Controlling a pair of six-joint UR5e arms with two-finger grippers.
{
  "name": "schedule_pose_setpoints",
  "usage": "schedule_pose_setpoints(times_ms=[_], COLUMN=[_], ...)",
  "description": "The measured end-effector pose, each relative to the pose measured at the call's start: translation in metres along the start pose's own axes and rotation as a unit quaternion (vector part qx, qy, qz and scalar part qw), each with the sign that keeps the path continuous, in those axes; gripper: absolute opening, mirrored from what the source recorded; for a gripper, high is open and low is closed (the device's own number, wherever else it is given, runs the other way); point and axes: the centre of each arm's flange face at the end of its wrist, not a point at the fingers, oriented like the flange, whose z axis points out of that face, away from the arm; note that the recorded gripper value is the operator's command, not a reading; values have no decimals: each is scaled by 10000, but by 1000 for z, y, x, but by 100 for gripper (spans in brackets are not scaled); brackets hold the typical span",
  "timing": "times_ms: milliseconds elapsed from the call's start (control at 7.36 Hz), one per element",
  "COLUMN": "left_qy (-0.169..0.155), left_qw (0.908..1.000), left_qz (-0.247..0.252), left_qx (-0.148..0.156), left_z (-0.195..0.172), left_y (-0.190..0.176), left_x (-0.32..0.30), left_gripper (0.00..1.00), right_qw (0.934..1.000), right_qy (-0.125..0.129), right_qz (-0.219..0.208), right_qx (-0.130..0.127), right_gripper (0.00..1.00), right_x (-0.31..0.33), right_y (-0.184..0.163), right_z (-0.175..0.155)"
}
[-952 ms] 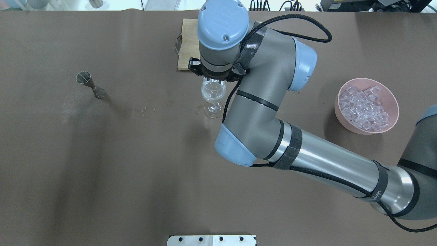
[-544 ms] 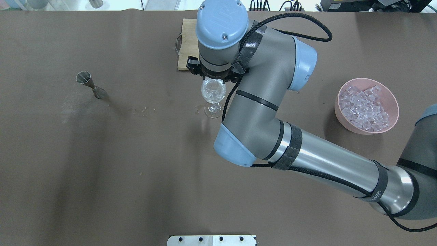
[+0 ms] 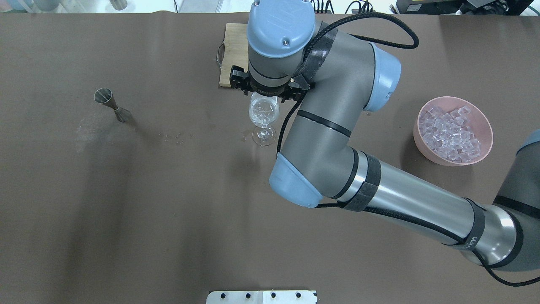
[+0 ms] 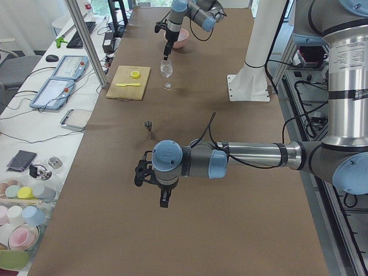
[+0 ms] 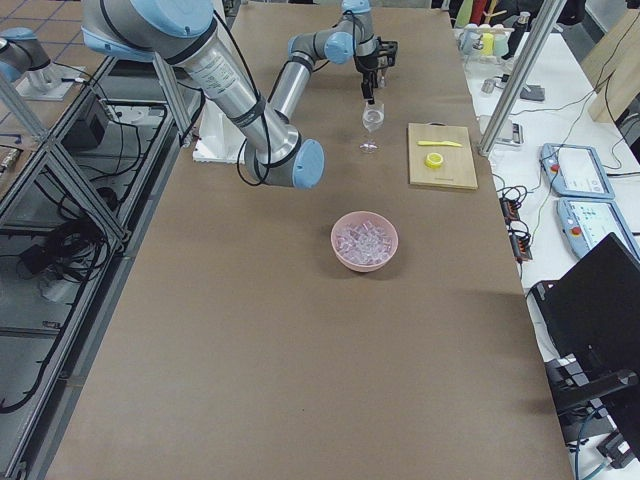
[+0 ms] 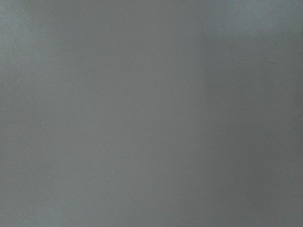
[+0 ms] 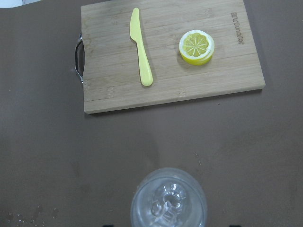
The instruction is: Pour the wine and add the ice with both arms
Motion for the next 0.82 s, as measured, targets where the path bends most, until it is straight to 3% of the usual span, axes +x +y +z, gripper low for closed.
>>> schedule_pose_setpoints(times_ms=[272,544,816], left_qy=[-23,-47,-63], left_qw=[10000,9996,9977], left_qz=[-78,-264,-670], left_qx=[-40,-62,-54], left_z=[1,3,3], left_y=[2,3,3], left_x=[-2,-4,-4], left_gripper=[99,99,99], right_qw=[9995,9967,9934], right_qy=[-123,-266,-144], right_qz=[-197,-573,-956], right_qx=[-231,-502,-625], right_gripper=[99,99,100], right_x=[49,144,242], right_y=[-39,-74,-106], right_z=[-18,-42,-49])
